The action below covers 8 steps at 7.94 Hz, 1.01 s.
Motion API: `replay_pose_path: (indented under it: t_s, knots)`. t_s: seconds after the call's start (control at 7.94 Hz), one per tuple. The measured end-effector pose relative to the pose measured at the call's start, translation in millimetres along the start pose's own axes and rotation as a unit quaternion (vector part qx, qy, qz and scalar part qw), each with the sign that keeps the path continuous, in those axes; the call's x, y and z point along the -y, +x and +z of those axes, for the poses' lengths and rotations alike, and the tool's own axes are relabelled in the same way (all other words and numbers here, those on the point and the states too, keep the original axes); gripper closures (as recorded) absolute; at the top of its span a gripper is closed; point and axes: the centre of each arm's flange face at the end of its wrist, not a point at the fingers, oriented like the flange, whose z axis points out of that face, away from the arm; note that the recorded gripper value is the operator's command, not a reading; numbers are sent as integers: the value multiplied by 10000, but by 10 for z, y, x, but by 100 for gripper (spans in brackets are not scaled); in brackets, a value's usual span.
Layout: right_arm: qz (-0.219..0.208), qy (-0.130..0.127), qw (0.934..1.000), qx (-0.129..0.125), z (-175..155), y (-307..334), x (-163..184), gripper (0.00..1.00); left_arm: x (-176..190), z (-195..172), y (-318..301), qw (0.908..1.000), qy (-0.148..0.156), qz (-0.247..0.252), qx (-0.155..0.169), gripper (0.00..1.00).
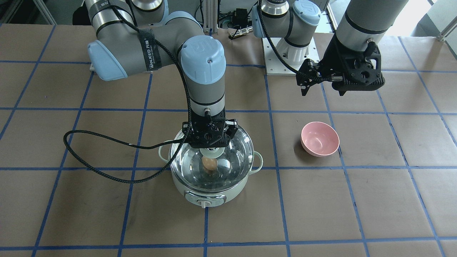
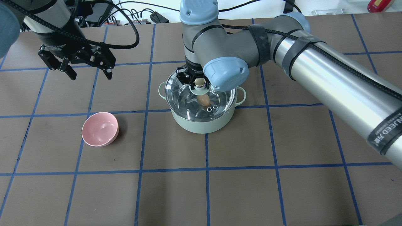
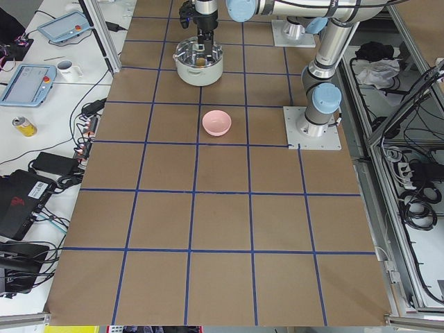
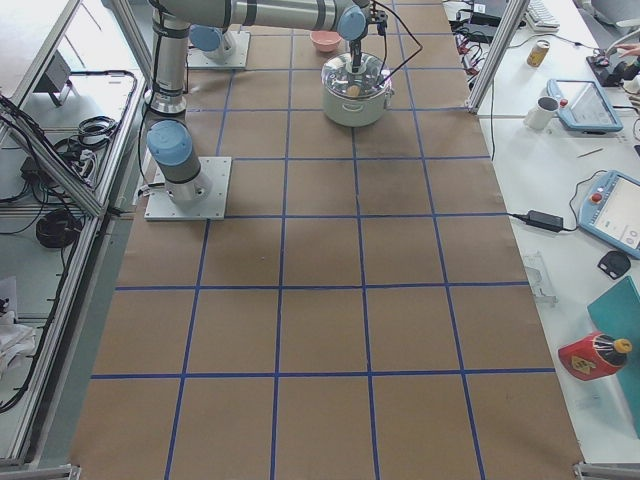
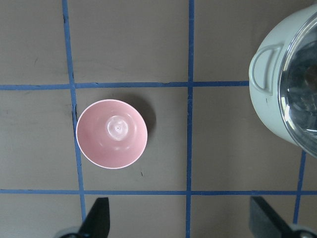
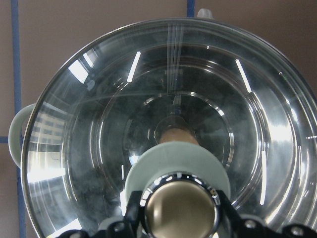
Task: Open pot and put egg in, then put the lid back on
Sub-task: 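Lower the glass lid onto the pot with the right gripper and seat it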
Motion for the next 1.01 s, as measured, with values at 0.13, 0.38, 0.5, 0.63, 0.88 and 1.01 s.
replay_pose_path:
  t_s: [0.13, 0.38, 0.5, 0.63, 0.88, 1.01]
  knots:
    - [-6, -4, 10000, 5, -2, 3, -11, 100, -1, 0, 3, 10000, 0, 2, 0, 0]
    - [-12, -25, 10000, -5, 12, 12, -39, 100, -1, 0, 4, 10000, 0, 4, 0, 0]
    - [-16, -18, 10000, -5, 17, 13, -42, 100, -1, 0, 6, 10000, 1, 4, -3, 0]
    - [-23, -5, 10000, -2, 17, 12, -40, 100, -1, 0, 6, 10000, 1, 5, -6, 0]
    - [-92, 61, 9999, 12, 17, 23, -14, 100, -1, 0, 7, 10000, 1, 4, -7, 0]
    - [-133, 108, 9999, 23, 18, 38, 12, 100, -1, 0, 7, 10000, 1, 3, -7, 0]
